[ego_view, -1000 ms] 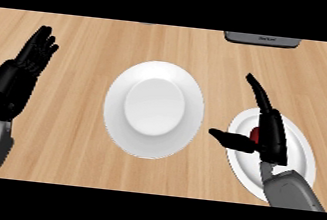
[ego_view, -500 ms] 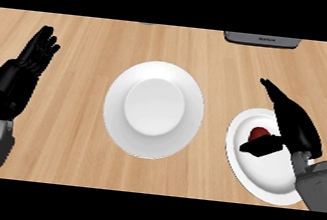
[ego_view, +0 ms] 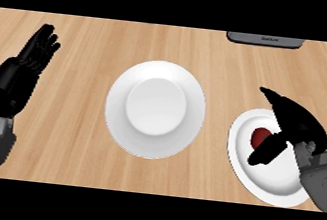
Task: Pick the tomato from the plate and place it in the plate
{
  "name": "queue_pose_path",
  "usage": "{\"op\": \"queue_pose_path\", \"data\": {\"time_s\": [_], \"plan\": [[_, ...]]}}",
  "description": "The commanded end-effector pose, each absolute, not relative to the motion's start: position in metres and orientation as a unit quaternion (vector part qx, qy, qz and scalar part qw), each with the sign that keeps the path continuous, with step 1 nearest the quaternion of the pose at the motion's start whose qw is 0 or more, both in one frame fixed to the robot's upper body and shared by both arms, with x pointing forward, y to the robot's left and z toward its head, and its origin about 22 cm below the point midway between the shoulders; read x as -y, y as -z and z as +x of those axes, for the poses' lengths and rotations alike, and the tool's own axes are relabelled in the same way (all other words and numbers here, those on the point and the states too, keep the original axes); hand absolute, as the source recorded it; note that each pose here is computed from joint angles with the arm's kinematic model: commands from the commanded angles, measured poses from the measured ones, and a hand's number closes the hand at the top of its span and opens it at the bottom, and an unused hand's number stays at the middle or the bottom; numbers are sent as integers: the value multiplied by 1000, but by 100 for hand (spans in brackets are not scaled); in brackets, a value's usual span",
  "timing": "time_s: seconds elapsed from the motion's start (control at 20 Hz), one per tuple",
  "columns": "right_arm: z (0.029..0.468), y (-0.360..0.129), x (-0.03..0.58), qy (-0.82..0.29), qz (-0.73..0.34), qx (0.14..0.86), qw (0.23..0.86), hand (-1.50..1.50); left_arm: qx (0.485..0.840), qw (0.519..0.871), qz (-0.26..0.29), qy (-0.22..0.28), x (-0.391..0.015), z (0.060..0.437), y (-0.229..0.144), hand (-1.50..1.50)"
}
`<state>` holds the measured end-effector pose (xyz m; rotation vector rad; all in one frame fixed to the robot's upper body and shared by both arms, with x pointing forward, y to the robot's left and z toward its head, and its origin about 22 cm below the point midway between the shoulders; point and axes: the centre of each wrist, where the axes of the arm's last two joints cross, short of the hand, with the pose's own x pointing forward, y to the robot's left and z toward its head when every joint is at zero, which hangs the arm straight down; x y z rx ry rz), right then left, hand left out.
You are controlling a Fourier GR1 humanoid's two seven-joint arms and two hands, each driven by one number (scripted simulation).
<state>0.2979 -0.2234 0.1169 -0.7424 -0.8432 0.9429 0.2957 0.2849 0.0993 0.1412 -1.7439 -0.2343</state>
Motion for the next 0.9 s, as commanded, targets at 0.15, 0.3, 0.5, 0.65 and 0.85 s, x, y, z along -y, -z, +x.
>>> {"op": "queue_pose_path", "data": {"time_s": [0.15, 0.3, 0.5, 0.65, 0.85], "plan": [[292, -102, 220, -439, -381, 324, 746, -150, 760, 639, 62, 103, -284, 303, -94, 0], [306, -83, 242, -440, -387, 287, 758, -150, 771, 625, 65, 100, -270, 310, -110, 0], [313, -68, 232, -441, -381, 267, 768, -150, 766, 630, 66, 110, -275, 294, -91, 0], [298, -65, 233, -437, -383, 266, 769, -150, 760, 639, 57, 103, -289, 296, -97, 0], [307, -53, 243, -447, -373, 268, 767, -150, 761, 638, 66, 101, -285, 306, -100, 0]]}}
